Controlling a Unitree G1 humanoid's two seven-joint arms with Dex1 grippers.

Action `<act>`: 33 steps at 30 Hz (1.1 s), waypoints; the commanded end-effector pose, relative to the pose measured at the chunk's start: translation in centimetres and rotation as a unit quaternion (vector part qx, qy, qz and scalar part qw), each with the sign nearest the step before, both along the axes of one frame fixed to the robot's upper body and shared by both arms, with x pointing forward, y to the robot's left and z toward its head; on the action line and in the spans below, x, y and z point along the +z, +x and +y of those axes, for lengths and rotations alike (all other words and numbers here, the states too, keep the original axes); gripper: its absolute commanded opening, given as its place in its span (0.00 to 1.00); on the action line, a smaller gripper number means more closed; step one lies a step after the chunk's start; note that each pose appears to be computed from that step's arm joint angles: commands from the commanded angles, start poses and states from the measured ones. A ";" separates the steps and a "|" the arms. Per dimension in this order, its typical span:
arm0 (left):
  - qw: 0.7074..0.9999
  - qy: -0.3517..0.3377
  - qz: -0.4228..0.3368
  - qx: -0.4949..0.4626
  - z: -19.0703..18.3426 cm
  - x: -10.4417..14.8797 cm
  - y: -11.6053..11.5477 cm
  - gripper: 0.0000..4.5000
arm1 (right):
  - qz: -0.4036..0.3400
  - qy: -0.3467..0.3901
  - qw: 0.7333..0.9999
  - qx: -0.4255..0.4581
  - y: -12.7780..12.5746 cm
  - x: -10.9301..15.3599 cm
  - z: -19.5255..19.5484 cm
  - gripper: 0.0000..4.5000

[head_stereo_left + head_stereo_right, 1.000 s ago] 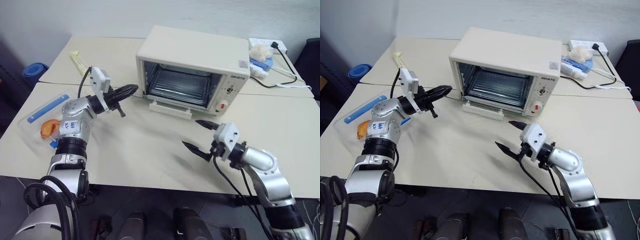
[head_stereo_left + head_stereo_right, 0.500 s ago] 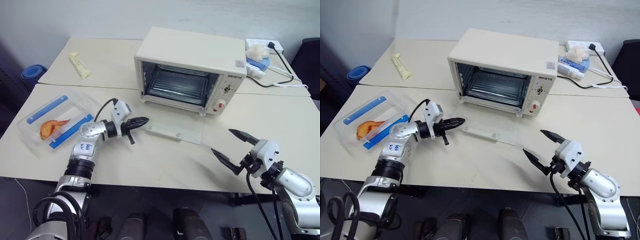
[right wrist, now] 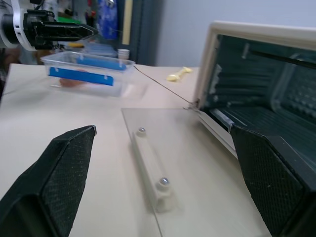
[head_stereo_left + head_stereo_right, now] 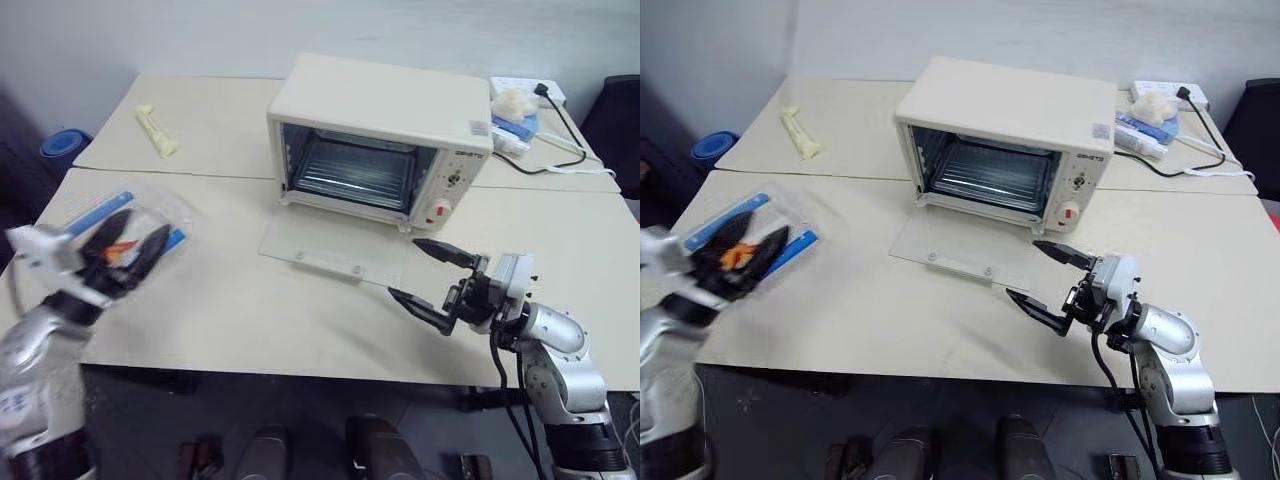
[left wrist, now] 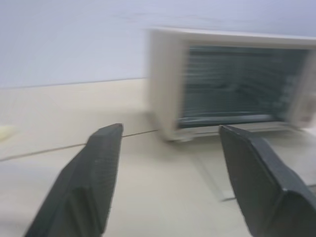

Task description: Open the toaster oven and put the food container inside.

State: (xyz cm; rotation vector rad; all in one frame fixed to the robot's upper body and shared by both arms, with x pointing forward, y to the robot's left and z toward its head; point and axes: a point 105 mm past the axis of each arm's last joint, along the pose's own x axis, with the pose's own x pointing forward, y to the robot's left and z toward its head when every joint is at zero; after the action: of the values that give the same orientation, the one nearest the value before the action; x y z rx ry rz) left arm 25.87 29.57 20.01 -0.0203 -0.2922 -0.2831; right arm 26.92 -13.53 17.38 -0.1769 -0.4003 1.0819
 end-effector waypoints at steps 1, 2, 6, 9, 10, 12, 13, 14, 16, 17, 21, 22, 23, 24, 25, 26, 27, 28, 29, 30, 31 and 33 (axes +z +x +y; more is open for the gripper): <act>0.995 -0.023 -0.009 0.100 4.2 1.1 -3.3 0.99 | -0.029 0.011 0.999 0.026 -0.5 0.8 1.0 1.00; 0.991 -0.034 0.000 0.129 5.7 0.8 -4.3 0.99 | -0.036 0.014 0.999 0.032 -0.6 0.9 1.4 1.00; 0.950 -0.118 0.084 0.278 13.2 -2.4 -9.0 0.99 | -0.048 0.040 0.996 0.060 -1.1 1.5 3.0 1.00; 0.947 -0.134 0.103 0.272 13.3 -2.0 -8.5 0.99 | -0.057 0.034 0.995 0.074 -1.4 1.6 3.3 1.00; 0.943 -0.141 0.116 0.277 13.4 -1.8 -8.1 0.99 | -0.059 0.034 0.995 0.075 -1.4 1.6 3.4 1.00; 0.942 -0.174 0.122 0.259 13.2 -0.9 -6.9 0.99 | -0.062 0.031 0.995 0.075 -1.4 1.6 3.4 1.00; 0.942 -0.191 0.134 0.241 13.0 -0.6 -6.2 0.99 | -0.062 0.029 0.995 0.074 -1.4 1.6 3.4 1.00; 0.943 -0.197 0.143 0.226 12.8 -0.2 -5.6 0.99 | -0.062 0.027 0.995 0.072 -1.4 1.6 3.4 1.00; 0.938 -0.210 0.174 0.213 12.7 0.0 -4.8 0.99 | -0.062 0.023 0.995 0.071 -1.3 1.5 3.3 1.00; 0.930 -0.208 0.204 0.223 13.1 -0.2 -4.3 0.99 | -0.061 0.022 0.995 0.070 -1.3 1.5 3.3 1.00; 0.905 -0.198 0.278 0.253 14.2 -0.6 -3.1 0.99 | -0.059 0.020 0.996 0.069 -1.2 1.4 3.3 1.00; 0.899 -0.201 0.285 0.263 14.6 -0.8 -2.6 0.99 | -0.058 0.020 0.996 0.068 -1.2 1.3 3.3 1.00; 0.894 -0.203 0.297 0.268 14.7 -1.2 -2.1 0.99 | -0.057 0.019 0.996 0.067 -1.2 1.2 3.2 1.00; 0.890 -0.207 0.307 0.266 14.7 -1.6 -1.5 0.99 | -0.055 0.019 0.996 0.066 -1.2 1.1 3.2 1.00; 0.888 -0.209 0.318 0.260 14.5 -2.0 -0.9 0.99 | -0.054 0.019 0.996 0.065 -1.2 1.0 3.2 1.00; 0.886 -0.211 0.325 0.255 14.3 -2.3 -0.5 0.99 | -0.053 0.018 0.996 0.064 -1.2 0.9 3.2 1.00; 0.885 -0.209 0.330 0.254 14.3 -2.6 -0.2 0.99 | -0.053 0.018 0.996 0.063 -1.2 0.8 3.2 1.00; 0.883 -0.204 0.333 0.262 14.5 -2.7 0.0 0.95 | -0.053 0.017 0.997 0.061 -1.2 0.8 3.1 1.00; 0.881 -0.200 0.333 0.270 14.8 -2.8 0.1 0.91 | -0.054 0.017 0.997 0.059 -1.2 0.8 3.1 1.00; 0.880 -0.200 0.333 0.272 15.0 -2.8 0.2 0.88 | -0.054 0.016 0.997 0.056 -1.1 0.7 3.0 1.00; 0.880 -0.201 0.334 0.271 15.0 -2.8 0.2 0.80 | -0.054 0.016 0.997 0.053 -1.1 0.6 2.9 1.00; 0.881 -0.202 0.338 0.263 14.9 -2.9 0.3 0.67 | -0.052 0.014 0.997 0.048 -1.2 0.4 2.7 1.00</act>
State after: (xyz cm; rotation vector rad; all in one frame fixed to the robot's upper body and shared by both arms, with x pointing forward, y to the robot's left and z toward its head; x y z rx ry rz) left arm 26.52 43.59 15.81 -0.4706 0.3795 0.3197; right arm 25.95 -10.46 17.35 -0.1785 -0.4905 1.1839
